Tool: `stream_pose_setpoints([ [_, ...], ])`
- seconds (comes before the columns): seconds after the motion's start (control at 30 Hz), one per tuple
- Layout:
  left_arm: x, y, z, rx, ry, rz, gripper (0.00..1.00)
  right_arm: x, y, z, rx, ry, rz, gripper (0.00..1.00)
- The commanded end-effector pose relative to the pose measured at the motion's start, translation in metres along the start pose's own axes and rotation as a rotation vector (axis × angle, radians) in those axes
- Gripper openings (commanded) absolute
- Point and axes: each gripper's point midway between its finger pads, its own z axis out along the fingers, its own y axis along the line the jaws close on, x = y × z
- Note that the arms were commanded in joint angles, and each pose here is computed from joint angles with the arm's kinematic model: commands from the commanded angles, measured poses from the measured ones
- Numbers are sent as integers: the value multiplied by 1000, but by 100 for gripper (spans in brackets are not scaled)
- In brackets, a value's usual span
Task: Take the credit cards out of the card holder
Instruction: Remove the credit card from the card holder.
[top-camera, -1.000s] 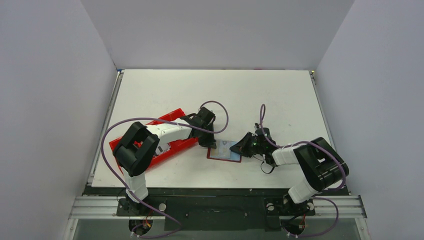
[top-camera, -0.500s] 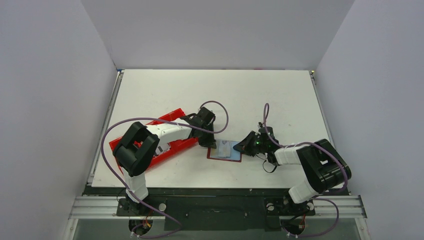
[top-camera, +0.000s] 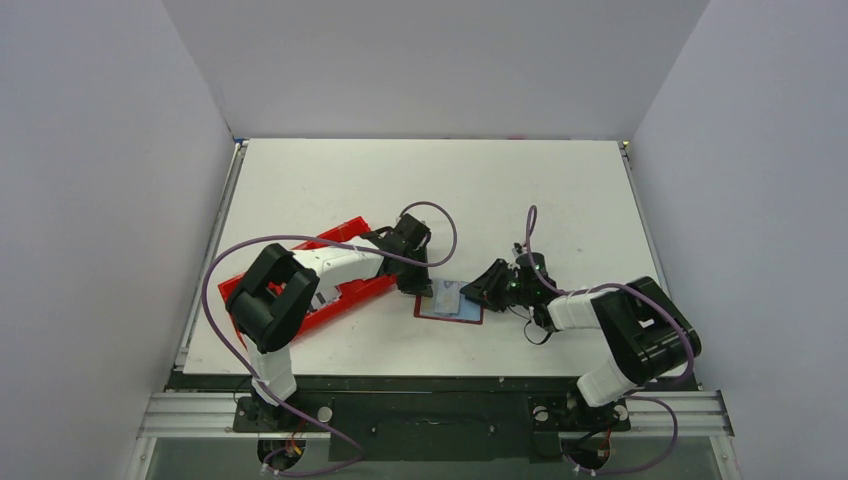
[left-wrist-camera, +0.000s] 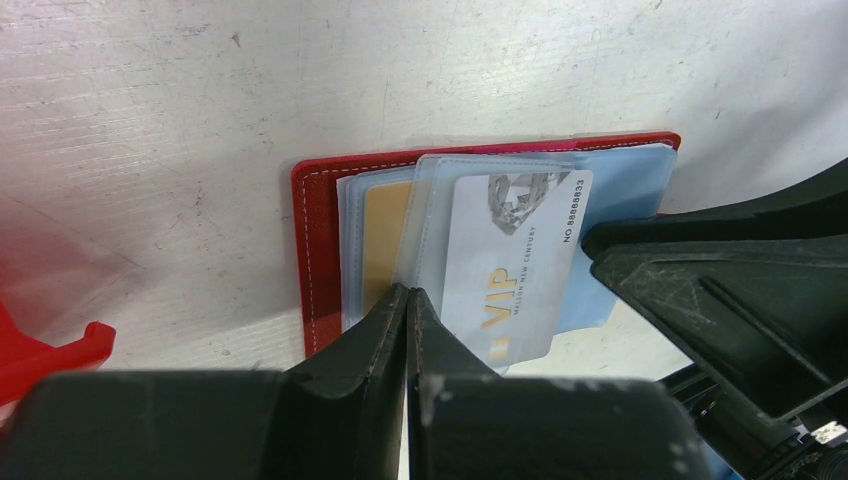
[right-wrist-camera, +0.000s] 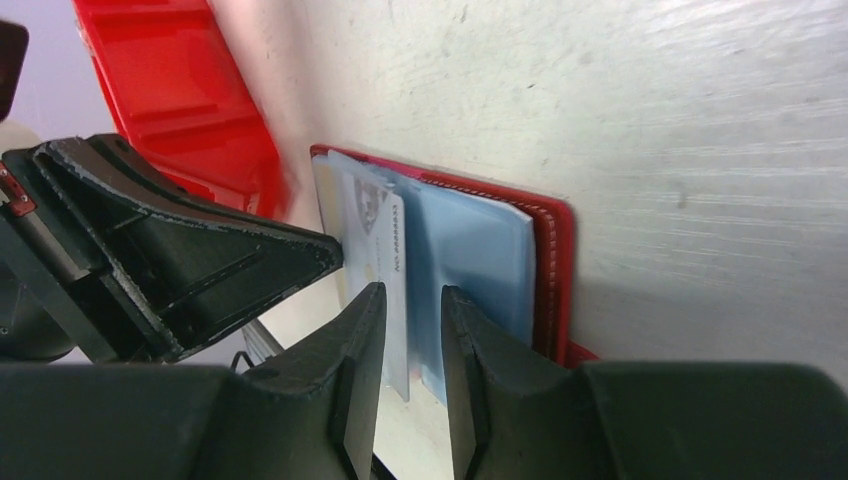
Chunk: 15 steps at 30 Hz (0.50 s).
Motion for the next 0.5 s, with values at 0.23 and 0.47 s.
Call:
stream_pose_setpoints([
  [0.23,19,49,16,-179,48,6,0,16,21,13,-99,26,11,21],
  [0.47,18,50,15,-180,45,3,0,15,17,14,-94,15,34,14],
])
